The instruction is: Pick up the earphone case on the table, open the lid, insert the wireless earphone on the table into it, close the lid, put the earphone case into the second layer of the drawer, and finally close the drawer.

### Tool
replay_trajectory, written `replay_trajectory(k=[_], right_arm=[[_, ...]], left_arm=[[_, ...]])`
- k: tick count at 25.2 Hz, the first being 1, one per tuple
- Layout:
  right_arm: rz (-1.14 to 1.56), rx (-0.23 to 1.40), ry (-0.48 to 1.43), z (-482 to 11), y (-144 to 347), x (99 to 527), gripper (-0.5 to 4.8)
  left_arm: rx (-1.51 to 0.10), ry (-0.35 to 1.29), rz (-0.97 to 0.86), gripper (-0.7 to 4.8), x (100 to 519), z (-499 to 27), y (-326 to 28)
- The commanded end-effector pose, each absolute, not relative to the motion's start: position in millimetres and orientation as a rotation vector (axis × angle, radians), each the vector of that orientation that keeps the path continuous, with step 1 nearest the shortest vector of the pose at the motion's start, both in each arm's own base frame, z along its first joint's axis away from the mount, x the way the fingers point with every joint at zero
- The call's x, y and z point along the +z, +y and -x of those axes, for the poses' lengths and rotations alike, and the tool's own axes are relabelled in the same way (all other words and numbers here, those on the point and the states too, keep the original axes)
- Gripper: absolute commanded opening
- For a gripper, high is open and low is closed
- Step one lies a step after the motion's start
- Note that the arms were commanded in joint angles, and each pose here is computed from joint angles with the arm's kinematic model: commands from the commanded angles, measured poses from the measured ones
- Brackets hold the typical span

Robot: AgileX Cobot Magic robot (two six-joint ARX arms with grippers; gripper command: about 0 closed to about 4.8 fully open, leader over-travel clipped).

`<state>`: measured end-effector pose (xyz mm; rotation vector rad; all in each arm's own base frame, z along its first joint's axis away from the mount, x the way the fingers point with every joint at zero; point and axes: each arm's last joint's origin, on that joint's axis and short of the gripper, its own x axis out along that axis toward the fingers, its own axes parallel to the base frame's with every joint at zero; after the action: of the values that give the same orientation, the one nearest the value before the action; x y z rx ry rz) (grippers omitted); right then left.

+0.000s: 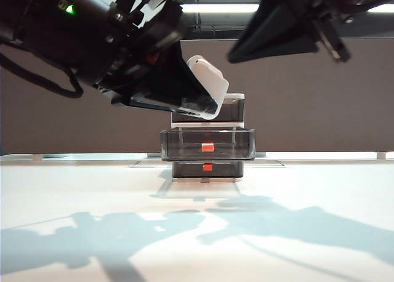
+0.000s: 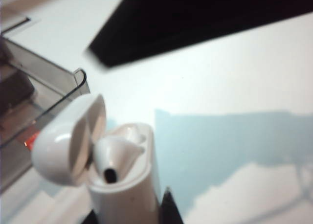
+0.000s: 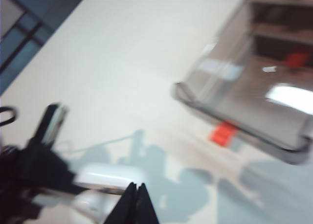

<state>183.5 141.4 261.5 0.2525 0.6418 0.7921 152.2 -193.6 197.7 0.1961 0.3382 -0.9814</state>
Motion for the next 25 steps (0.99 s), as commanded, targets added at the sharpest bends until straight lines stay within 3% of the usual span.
replay_trajectory(k=[1, 9, 23, 25], right_arm=[[-0.24, 0.698, 0.633, -182.6, 129.8, 267.0, -0.01], [-0.103, 0.514, 0.7, -179.1, 97.7, 279.3, -0.01], [-0.099, 0.204, 0.845, -191.9, 21.6, 284.9, -0.01], [-0.09, 0.181, 0.921, -194.0, 15.8, 281.5, 0.26]], left_arm=[[-0.959, 0.394, -0.033, -0.06, 201.9, -152.5, -194.8], [-0.92, 0.48, 0.131, -0.06, 201.8, -152.5, -194.8], [-0.919, 0.483, 0.136, -0.06, 201.8, -152.5, -194.8], [-0.919, 0.483, 0.136, -0.06, 201.8, -152.5, -194.8]])
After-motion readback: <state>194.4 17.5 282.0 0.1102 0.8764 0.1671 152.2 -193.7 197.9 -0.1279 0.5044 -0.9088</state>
